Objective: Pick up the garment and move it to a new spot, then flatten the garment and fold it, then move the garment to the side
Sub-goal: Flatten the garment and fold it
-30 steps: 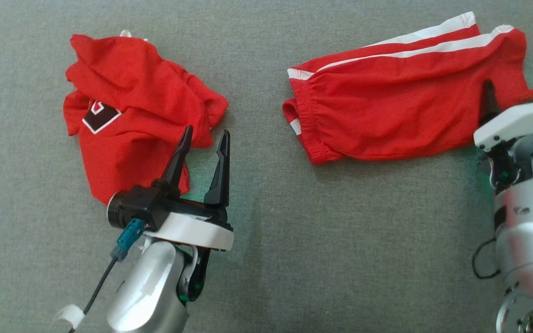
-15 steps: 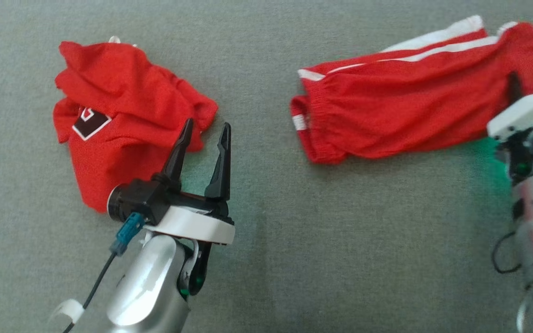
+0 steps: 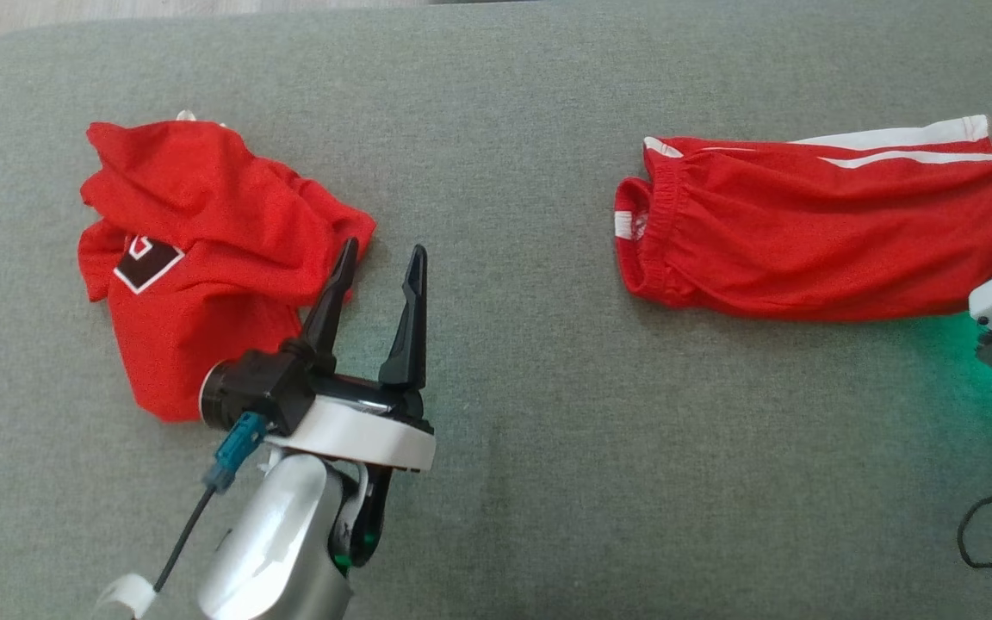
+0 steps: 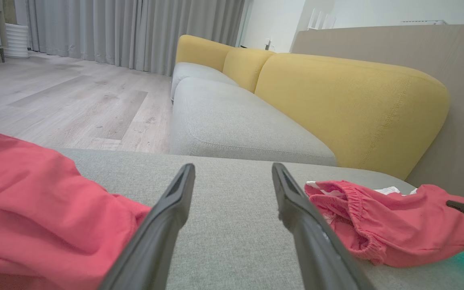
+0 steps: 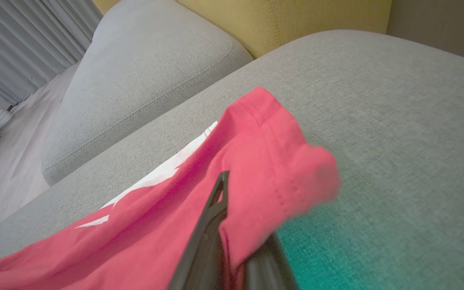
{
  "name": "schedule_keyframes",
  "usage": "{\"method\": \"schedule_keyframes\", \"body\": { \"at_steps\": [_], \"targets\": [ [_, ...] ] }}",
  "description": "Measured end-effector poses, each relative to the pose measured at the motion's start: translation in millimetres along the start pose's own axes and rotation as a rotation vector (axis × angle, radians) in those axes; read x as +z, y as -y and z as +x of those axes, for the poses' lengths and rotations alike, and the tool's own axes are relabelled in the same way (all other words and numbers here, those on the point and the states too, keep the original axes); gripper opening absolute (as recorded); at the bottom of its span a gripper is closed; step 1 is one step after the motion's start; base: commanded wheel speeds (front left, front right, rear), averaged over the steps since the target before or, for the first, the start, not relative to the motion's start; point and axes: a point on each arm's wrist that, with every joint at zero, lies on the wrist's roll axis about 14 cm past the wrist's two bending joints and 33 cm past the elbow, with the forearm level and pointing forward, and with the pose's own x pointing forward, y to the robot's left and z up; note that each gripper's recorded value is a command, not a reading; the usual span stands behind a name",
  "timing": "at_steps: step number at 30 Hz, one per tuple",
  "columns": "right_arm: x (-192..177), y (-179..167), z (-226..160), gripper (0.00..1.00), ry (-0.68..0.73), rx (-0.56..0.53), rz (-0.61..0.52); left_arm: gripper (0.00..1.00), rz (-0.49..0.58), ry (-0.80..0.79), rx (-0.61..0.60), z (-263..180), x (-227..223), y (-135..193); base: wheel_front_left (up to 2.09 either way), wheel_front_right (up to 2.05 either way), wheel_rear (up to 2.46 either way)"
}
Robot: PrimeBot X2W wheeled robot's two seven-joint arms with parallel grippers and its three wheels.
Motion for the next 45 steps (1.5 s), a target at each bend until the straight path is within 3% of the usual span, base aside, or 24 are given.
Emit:
{"method": "schedule_keyframes", "body": {
  "at_steps": [8,15,25,34,43,44,45],
  "targets": [
    [9,-29,-2,0.0,0.06,0.072,0.004,1.0,0.008,0.012,0.012,-4,6,-3,0.0,0.0,0.0],
    [23,-77,-13,0.0,0.123,0.204,0.004,1.0,0.017,0.02,0.031,-16,10,-6,0.0,0.0,0.0],
    [14,-153,-45,0.0,0.134,0.439,0.0,1.0,0.028,0.056,0.058,-27,24,-11,0.0,0.0,0.0],
    [-33,-202,-71,0.0,0.023,0.608,-0.076,1.0,0.029,0.057,0.102,-44,25,-22,0.0,0.0,0.0],
    [-86,-210,-88,0.0,-0.127,0.668,-0.209,1.0,0.031,0.064,0.123,-52,27,-27,0.0,0.0,0.0],
    [-96,-206,-89,0.2,-0.163,0.663,-0.238,1.0,0.031,0.065,0.123,-52,28,-27,0.0,0.0,0.0],
    [-104,-203,-91,1.0,-0.185,0.664,-0.276,1.0,0.031,0.066,0.123,-52,28,-26,0.0,0.0,0.0]
  ]
}}
